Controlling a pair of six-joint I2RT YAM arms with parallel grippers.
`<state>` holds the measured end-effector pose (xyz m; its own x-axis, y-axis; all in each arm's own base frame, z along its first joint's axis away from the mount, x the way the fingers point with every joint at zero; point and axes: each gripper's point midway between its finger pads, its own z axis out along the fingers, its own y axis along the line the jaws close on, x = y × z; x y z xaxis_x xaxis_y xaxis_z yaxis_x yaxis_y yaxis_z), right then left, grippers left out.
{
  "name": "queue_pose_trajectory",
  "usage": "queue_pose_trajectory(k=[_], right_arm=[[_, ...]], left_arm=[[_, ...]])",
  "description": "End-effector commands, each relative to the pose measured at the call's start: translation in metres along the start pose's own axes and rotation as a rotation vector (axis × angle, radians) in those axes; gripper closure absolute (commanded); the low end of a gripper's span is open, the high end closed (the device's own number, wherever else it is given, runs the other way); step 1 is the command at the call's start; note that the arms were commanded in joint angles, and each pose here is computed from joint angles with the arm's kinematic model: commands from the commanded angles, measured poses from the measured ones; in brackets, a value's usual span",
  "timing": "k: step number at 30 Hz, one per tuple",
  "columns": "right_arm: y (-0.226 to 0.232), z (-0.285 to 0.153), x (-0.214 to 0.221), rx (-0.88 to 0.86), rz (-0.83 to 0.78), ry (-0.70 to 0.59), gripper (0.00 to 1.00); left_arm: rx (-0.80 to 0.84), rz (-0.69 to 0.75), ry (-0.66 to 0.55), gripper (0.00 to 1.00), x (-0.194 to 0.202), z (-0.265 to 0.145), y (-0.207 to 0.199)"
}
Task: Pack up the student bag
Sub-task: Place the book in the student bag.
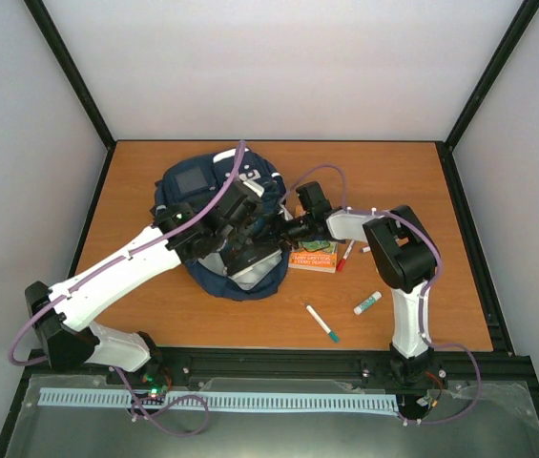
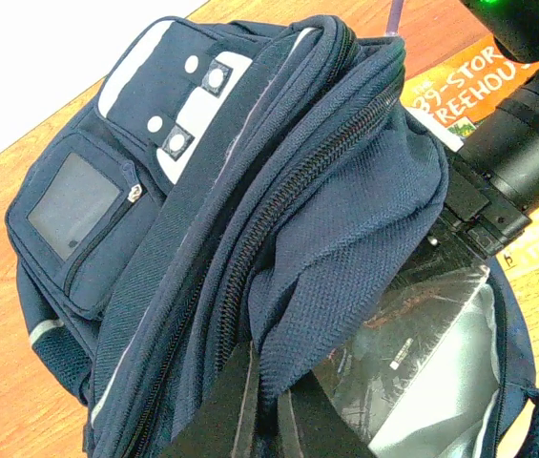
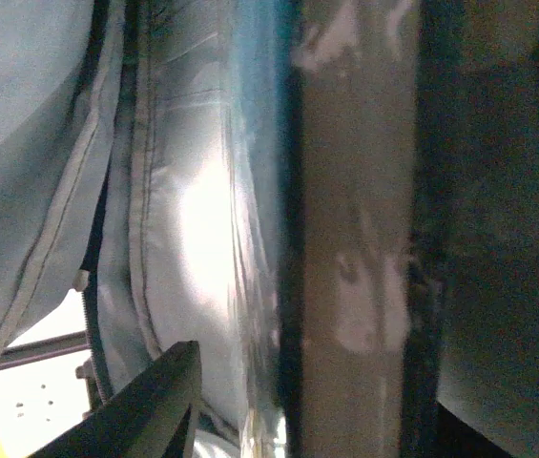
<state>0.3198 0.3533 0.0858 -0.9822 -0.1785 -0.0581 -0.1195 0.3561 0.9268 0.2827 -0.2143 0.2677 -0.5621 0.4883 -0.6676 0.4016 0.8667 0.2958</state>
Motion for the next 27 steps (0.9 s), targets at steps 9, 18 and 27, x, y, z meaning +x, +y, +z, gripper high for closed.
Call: queue_pose_trajectory(k=[9,18,27], right_arm=[[0.011,-0.024,0.015,0.103,-0.120,-0.038,0.35],[0.019,-0.050,0.022,0.265,-0.265,-0.077,0.30],[0.070,-0.077,0.044,0.237,-0.534,-0.123,0.29]], left_arm=[[0.008,-0.083,-0.126,0.99,-0.027,-0.020,0.010],[0.037,-0.118,-0.142,0.99,-0.024,-0.026,0.010],[0.006,-0.147,-0.146,0.99,-0.010,-0.020,0.015]])
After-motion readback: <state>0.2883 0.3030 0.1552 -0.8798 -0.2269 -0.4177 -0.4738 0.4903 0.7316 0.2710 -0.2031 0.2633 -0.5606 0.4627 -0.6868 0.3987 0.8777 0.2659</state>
